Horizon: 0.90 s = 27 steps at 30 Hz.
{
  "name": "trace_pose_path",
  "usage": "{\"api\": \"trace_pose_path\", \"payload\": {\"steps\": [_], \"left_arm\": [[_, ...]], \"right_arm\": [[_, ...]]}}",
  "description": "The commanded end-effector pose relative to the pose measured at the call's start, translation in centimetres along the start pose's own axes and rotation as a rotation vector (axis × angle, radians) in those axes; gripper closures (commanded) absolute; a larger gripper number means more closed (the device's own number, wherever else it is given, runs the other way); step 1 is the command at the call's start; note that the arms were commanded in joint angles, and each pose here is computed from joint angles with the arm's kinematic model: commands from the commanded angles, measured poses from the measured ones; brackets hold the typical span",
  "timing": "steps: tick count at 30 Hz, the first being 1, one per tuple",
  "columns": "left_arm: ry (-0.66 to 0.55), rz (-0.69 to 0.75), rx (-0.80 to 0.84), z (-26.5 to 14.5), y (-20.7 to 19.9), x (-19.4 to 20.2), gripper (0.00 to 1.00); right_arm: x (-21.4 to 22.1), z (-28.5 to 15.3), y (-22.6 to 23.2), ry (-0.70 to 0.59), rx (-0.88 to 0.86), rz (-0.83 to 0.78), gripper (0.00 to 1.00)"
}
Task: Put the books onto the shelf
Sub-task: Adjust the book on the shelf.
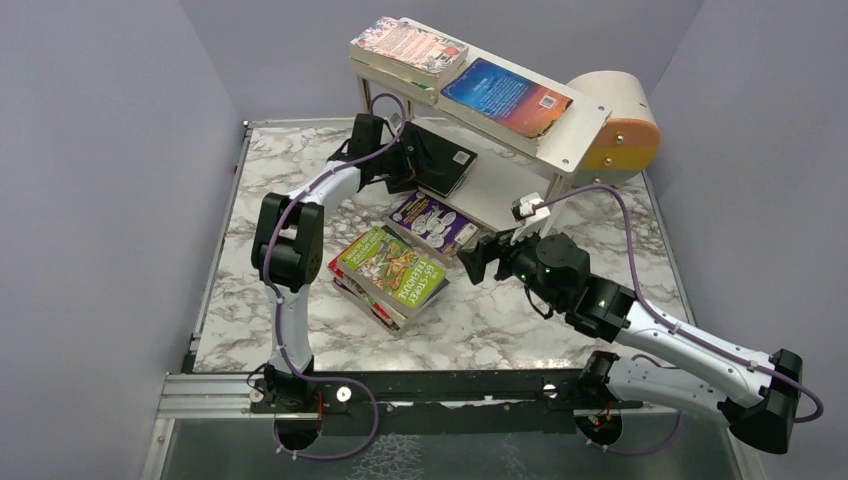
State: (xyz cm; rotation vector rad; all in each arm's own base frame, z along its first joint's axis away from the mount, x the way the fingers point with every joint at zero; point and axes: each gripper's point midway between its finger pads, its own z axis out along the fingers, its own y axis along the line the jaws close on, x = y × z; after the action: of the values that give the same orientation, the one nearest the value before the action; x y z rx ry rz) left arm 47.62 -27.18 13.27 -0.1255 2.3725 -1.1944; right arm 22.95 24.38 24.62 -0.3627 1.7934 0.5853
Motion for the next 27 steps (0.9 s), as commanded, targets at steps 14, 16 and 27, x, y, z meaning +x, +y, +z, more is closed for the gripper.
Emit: {"api": "trace_pose_path", "payload": {"steps": [14, 16, 27], "left_arm": [[-0.066, 0.012, -0.003, -0.4, 0.4, -2.5, 0.01], [-0.067, 0.01, -0.002, -0.4, 0.5, -2.5, 0.01], [-0.061, 0.011, -0.025, -1.3, 1.3, -2.0, 0.01]], "right_arm": [[-0.1, -0.2, -0.3, -0.006, 0.022, 0.009, 0.0], [0.0, -0.2, -0.3, -0.003, 0.022, 0.005, 0.0], [-0.1, -0.1, -0.3, -0.004, 0.022, 0.004, 0.0]]}}
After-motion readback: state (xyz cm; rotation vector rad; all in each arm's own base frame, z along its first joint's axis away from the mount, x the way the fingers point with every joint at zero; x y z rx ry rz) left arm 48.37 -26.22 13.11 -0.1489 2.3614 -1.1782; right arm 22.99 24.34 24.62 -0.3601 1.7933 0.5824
